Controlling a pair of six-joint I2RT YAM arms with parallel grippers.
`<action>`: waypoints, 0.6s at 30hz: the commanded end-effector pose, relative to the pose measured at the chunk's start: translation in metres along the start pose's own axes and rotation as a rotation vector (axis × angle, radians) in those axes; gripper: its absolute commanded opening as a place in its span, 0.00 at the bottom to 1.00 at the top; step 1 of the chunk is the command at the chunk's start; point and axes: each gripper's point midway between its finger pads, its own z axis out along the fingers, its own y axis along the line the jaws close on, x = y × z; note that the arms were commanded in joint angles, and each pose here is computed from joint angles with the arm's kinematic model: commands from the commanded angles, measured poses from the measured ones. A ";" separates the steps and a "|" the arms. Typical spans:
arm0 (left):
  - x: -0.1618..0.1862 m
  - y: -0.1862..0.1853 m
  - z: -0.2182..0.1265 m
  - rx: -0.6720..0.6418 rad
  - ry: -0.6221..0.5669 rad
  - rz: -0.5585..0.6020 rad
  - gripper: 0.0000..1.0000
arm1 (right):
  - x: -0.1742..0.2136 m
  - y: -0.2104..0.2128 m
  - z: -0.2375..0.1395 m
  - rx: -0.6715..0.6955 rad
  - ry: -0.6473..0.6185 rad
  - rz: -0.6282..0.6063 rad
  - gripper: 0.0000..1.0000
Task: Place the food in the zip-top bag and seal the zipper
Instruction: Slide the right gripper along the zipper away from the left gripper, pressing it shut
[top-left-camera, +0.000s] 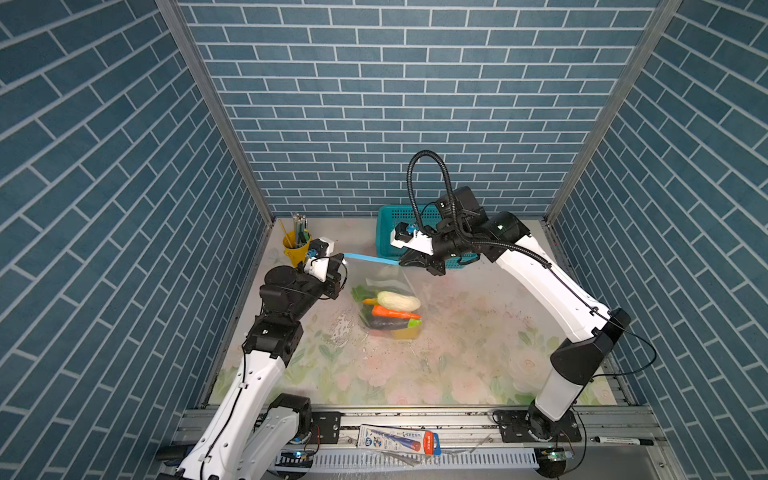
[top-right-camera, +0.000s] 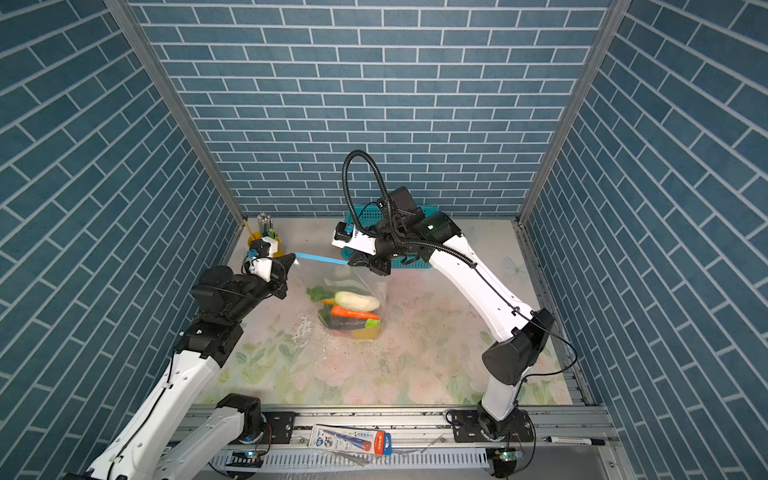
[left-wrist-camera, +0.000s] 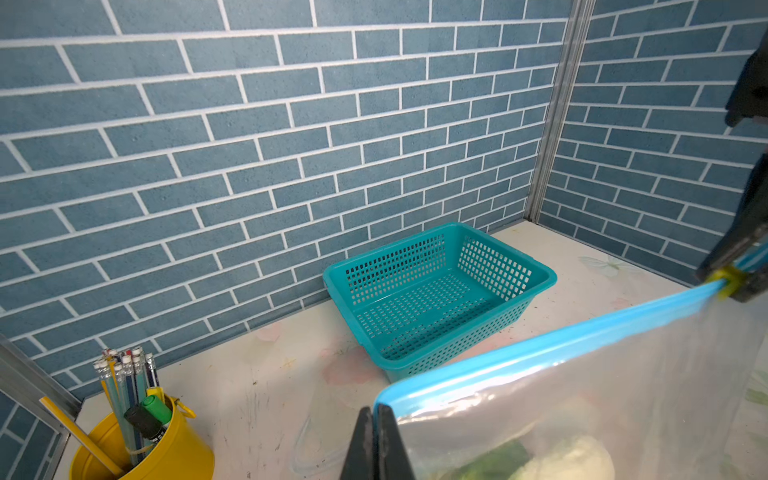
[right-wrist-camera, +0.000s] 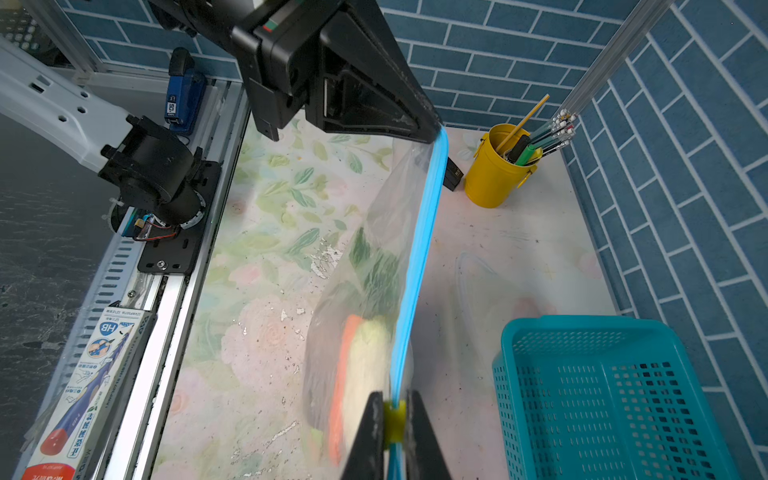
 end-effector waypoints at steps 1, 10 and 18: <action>-0.006 0.024 -0.005 -0.114 -0.001 0.003 0.00 | -0.003 0.009 -0.026 0.021 -0.011 -0.033 0.00; -0.007 0.029 -0.007 -0.131 0.000 0.003 0.00 | -0.001 0.008 -0.029 0.030 -0.009 -0.029 0.00; -0.007 0.032 -0.010 -0.142 0.003 0.004 0.00 | 0.003 0.008 -0.034 0.048 -0.008 -0.027 0.00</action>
